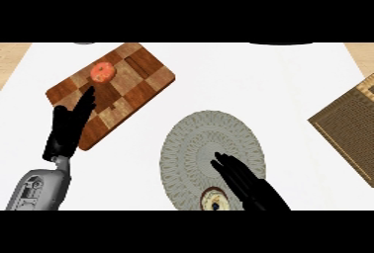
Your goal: Pick the cupcake from the placemat and place it in the basket
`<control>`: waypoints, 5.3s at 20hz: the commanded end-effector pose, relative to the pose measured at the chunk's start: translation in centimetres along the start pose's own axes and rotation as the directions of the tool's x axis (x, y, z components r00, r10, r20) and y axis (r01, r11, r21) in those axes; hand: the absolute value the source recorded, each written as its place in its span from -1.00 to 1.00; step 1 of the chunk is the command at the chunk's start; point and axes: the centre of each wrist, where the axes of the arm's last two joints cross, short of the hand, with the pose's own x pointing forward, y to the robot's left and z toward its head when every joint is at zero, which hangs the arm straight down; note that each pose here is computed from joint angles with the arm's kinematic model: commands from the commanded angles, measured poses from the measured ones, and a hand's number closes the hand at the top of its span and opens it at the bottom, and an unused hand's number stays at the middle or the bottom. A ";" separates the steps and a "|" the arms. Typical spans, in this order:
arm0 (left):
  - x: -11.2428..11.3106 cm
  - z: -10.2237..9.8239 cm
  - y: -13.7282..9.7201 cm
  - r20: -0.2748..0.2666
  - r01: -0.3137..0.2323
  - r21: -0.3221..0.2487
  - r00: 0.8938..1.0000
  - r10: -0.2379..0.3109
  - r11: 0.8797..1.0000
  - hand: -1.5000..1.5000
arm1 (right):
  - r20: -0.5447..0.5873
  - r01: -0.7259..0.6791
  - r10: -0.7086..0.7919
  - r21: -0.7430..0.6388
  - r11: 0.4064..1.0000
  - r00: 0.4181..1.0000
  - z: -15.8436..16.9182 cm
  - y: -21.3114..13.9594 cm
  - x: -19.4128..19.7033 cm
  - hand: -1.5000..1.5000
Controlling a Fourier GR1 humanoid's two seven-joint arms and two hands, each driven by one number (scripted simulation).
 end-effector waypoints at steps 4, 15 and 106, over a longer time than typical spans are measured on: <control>0.0 0.6 0.8 -0.004 -0.013 0.015 1.000 0.013 1.000 0.00 | -0.036 -0.007 0.009 0.054 0.999 0.999 0.2 0.2 -0.4 -1.00; 0.8 0.9 0.4 -0.013 0.000 0.006 1.000 0.001 1.000 0.00 | -0.046 0.013 -0.011 0.050 0.999 0.999 -0.6 2.8 -1.3 -1.00; 2.1 -0.5 -0.5 -0.003 0.010 0.000 1.000 -0.010 1.000 0.00 | -0.395 -0.515 0.413 -0.199 0.834 0.821 5.9 -40.8 -7.9 1.00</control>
